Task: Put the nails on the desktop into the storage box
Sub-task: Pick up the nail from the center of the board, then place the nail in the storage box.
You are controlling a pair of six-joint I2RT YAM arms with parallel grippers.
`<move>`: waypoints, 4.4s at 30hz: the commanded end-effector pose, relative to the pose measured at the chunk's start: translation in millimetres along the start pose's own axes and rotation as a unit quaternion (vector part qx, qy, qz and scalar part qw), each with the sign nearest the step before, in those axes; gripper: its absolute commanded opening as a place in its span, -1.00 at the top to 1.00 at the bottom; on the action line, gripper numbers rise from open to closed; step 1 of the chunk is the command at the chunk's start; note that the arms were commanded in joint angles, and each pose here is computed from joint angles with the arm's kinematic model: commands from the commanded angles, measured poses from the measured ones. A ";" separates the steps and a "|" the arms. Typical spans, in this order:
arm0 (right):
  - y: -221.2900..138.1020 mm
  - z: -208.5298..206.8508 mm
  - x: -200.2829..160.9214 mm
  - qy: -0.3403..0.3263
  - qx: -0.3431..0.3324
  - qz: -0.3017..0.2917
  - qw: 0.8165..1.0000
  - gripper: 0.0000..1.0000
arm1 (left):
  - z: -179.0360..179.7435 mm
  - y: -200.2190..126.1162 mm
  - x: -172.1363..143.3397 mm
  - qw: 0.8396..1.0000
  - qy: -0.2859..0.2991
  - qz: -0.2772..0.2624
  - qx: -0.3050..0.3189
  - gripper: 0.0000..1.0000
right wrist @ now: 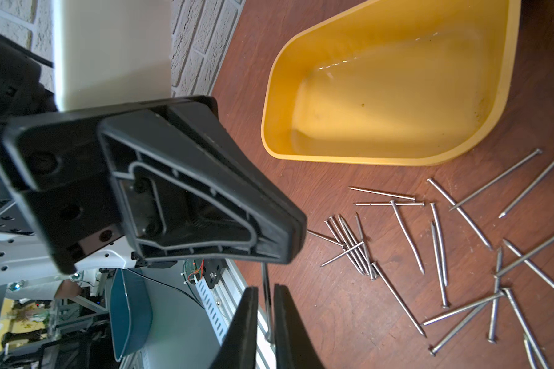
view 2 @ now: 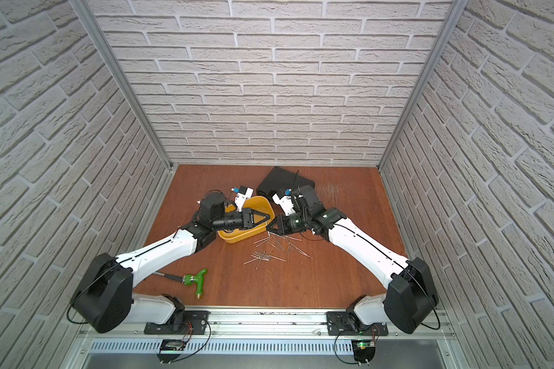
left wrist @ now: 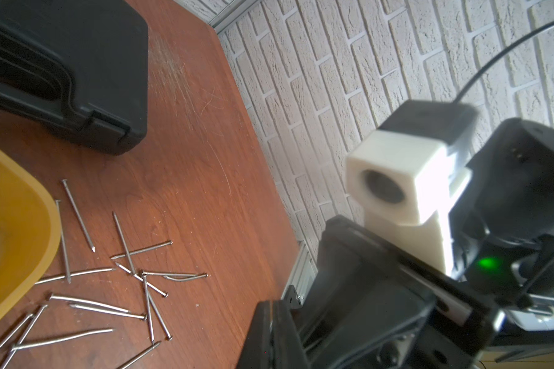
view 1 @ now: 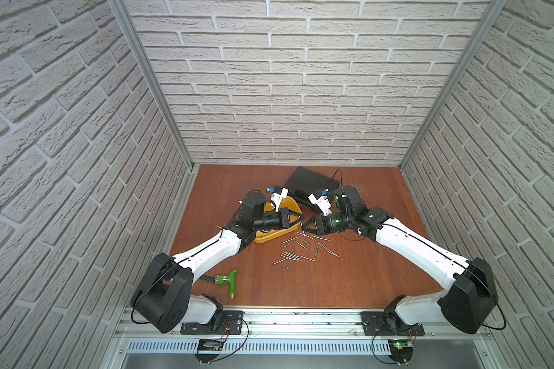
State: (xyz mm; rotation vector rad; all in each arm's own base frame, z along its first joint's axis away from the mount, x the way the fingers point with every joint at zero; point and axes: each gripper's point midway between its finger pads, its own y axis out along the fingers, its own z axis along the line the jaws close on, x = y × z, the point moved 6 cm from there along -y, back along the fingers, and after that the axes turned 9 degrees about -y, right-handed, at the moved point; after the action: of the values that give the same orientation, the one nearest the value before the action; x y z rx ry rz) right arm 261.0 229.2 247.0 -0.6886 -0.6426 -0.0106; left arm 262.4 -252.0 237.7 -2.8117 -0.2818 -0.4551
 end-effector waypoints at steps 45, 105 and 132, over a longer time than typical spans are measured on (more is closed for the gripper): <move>3.3 -26.2 -26.4 -0.072 -0.166 0.068 0.981 -0.28 | 84.9 -173.2 56.8 0.910 -0.133 -0.031 0.390 1.00; 10.0 -89.4 -92.8 -0.051 -0.287 0.200 0.935 -0.26 | 192.1 -59.0 84.2 0.885 -0.154 0.044 0.437 1.00; 31.9 -148.7 -54.3 -0.098 -0.309 0.283 0.902 -0.14 | 132.7 -73.4 78.8 0.909 -0.116 0.015 0.399 0.27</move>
State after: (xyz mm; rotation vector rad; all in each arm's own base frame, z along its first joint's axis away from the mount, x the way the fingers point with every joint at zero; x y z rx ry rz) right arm 300.9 157.3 108.7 -1.4701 -0.5842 0.3870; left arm 364.3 -125.1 137.9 -2.0036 -0.3561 0.0882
